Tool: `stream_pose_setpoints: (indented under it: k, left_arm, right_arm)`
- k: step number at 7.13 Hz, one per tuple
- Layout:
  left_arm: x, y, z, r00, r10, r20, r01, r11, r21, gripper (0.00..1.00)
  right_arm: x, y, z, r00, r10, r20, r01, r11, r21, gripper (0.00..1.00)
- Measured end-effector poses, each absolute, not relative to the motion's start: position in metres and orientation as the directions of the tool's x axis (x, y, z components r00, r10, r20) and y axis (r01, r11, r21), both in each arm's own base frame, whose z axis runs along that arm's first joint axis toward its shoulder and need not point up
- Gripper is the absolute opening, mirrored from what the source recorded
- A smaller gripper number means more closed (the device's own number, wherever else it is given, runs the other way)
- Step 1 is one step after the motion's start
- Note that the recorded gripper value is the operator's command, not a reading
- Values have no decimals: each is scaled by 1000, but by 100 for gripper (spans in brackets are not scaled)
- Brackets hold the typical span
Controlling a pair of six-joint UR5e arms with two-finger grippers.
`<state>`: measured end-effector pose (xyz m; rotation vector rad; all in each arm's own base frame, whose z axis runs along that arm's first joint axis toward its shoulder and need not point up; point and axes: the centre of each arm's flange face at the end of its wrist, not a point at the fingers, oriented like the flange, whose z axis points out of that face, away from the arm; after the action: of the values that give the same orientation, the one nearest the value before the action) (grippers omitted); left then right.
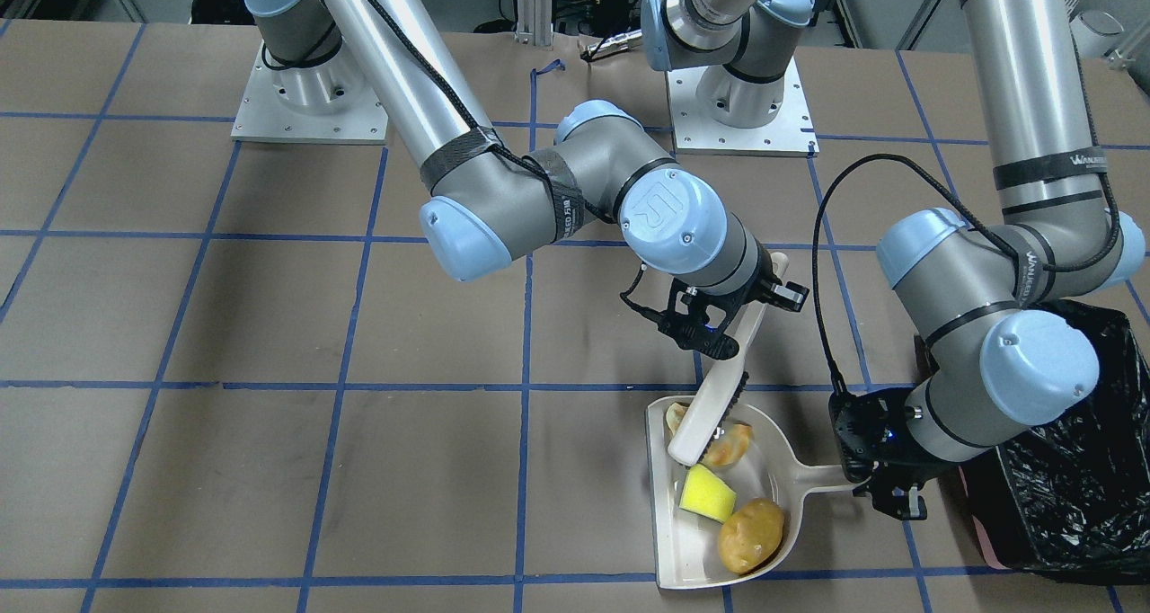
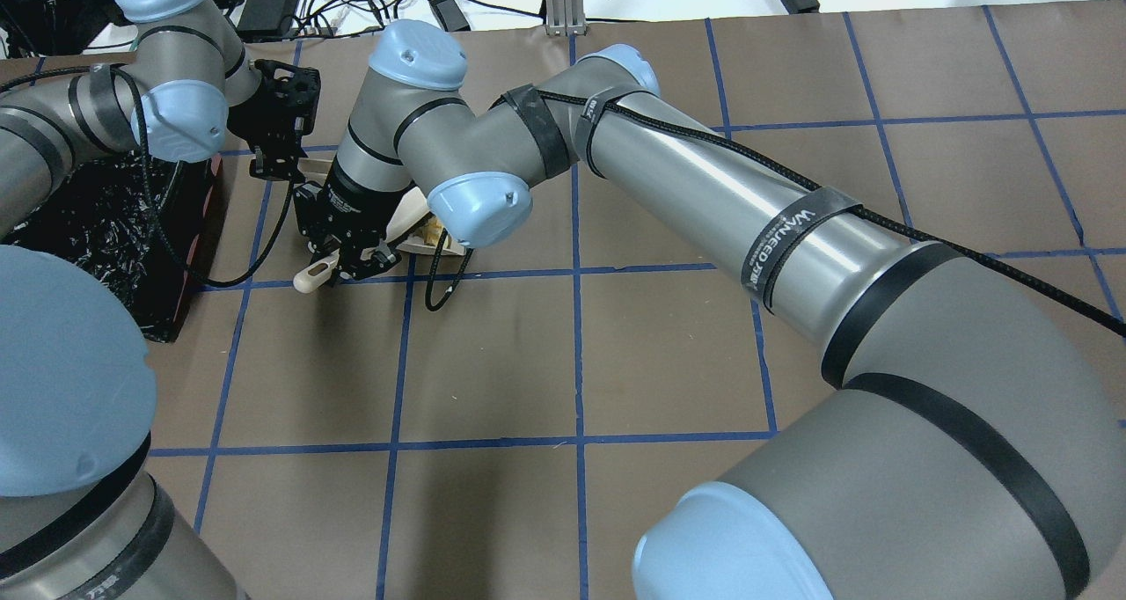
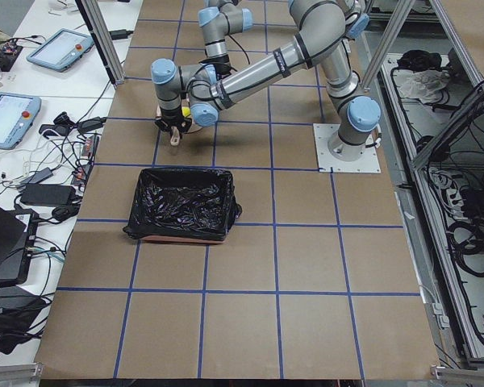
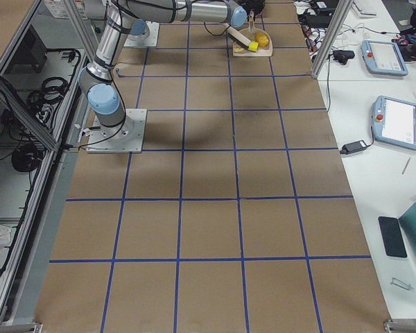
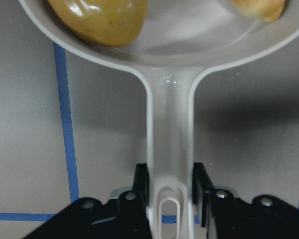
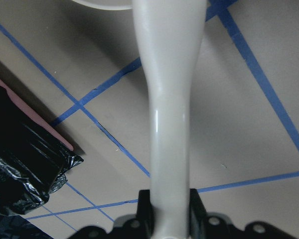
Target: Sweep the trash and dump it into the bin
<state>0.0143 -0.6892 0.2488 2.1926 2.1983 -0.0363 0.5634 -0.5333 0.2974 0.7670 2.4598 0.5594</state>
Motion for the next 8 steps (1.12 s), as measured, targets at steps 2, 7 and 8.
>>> stream_pose_setpoints:
  k: [2,7,8]
  left_arm:
    - [15,-689,250,-2,999,-44,1000,3,10,5]
    - [22,-688,255,-9,999,-49,1000,9,10,2]
    - [29,-687,261,-19,998,-57,1000,20,4,1]
  right_arm:
    - [556,-531,327,-684,656,-318,437,718,541,0]
    - [498,-525,388,-696,688,-203,542,690,481,0]
    - [468,-538,388,-735,653,-184,537,726,429,0]
